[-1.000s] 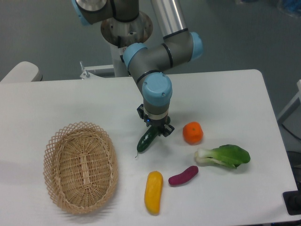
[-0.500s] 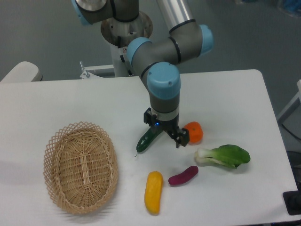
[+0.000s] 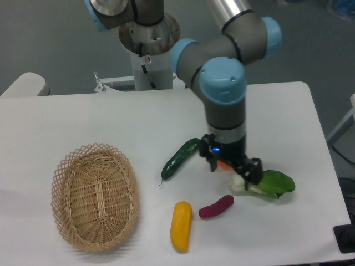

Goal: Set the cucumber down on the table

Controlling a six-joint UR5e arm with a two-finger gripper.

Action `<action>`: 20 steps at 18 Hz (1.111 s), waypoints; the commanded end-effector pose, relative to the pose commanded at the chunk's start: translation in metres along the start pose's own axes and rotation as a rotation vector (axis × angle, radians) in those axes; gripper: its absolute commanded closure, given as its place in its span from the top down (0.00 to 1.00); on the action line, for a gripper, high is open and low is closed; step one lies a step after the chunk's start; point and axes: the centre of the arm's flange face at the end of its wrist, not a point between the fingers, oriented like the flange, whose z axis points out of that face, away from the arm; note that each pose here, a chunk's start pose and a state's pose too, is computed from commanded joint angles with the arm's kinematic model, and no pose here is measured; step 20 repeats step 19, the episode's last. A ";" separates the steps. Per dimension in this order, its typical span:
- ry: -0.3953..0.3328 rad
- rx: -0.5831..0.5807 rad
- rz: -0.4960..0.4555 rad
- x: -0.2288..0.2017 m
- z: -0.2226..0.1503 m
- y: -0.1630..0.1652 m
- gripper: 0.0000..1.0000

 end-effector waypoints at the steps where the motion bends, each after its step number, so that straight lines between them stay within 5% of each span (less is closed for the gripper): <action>1: 0.005 -0.006 0.030 -0.006 -0.002 0.010 1.00; 11: 0.067 0.014 0.218 -0.032 -0.005 0.097 1.00; 20: 0.070 0.014 0.222 -0.031 -0.004 0.098 1.00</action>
